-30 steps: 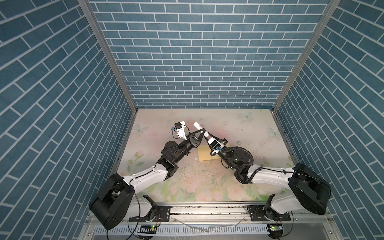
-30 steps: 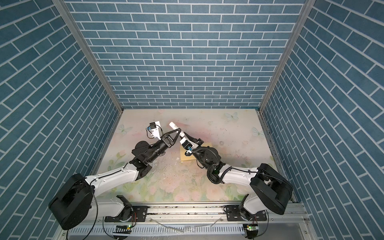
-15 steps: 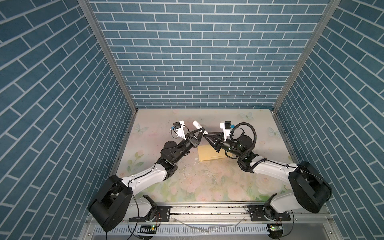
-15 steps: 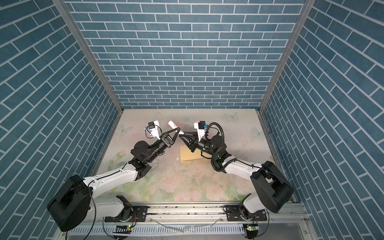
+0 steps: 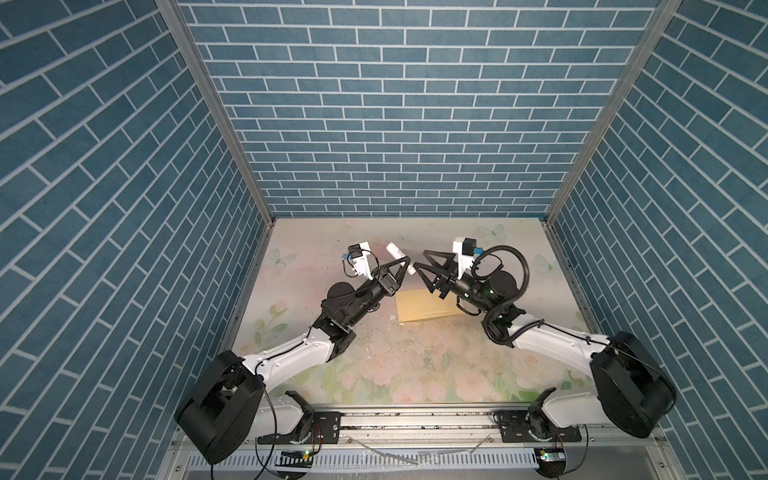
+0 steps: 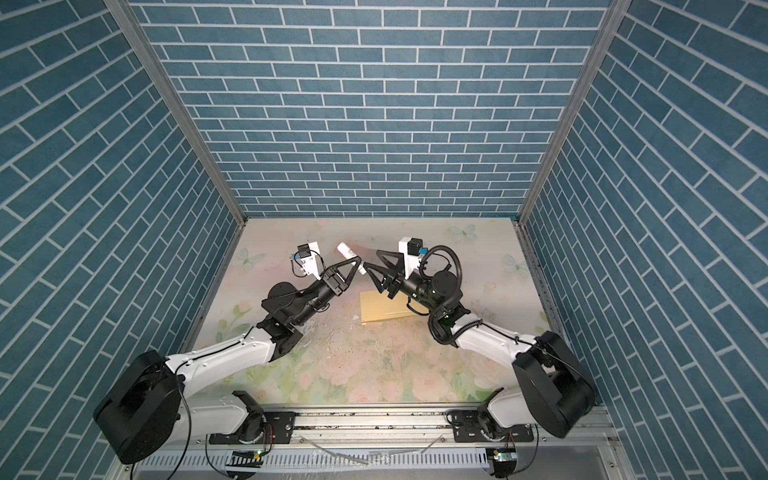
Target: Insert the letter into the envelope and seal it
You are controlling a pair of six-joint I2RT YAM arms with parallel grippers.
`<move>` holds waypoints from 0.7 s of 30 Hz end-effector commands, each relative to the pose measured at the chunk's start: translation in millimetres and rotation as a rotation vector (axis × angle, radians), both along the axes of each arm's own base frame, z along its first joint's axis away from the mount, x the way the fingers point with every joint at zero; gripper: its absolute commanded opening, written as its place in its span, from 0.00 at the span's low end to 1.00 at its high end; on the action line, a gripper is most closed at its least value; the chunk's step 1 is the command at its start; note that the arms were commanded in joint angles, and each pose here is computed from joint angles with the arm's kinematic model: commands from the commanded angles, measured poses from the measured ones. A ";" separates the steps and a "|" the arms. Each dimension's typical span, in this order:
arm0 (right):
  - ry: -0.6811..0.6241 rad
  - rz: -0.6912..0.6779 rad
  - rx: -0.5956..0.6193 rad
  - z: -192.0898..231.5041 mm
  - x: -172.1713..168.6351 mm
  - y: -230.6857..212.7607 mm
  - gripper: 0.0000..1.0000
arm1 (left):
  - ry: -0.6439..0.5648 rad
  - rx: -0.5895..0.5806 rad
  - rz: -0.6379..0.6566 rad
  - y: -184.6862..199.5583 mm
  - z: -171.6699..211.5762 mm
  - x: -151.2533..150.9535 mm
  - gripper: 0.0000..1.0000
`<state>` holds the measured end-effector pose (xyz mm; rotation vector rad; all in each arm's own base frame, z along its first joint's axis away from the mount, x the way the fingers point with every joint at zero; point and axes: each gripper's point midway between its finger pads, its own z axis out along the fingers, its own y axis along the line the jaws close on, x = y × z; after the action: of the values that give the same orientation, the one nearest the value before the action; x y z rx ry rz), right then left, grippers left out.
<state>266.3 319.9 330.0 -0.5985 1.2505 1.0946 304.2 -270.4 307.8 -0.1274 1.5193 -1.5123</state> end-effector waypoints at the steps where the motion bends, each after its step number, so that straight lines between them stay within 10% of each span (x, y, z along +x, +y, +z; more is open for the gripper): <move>1: -0.397 -0.245 -0.267 -10.0 -10.6 -3.6 0.68 | 0.010 -0.024 -0.034 -4.1 -0.3 -3.7 0.00; 8: -0.619 -0.396 -0.407 -26.8 -14.9 1.5 0.58 | 0.020 -0.033 -0.042 -6.3 -1.5 -2.2 0.00; 21: -0.650 -0.487 -0.362 -14.7 -7.2 10.6 0.36 | 0.022 -0.033 -0.042 -6.3 -2.5 -2.2 0.00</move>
<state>259.3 333.7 286.4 -0.8502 1.0215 0.2707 306.1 -274.9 299.0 -0.1612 1.5525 -1.5535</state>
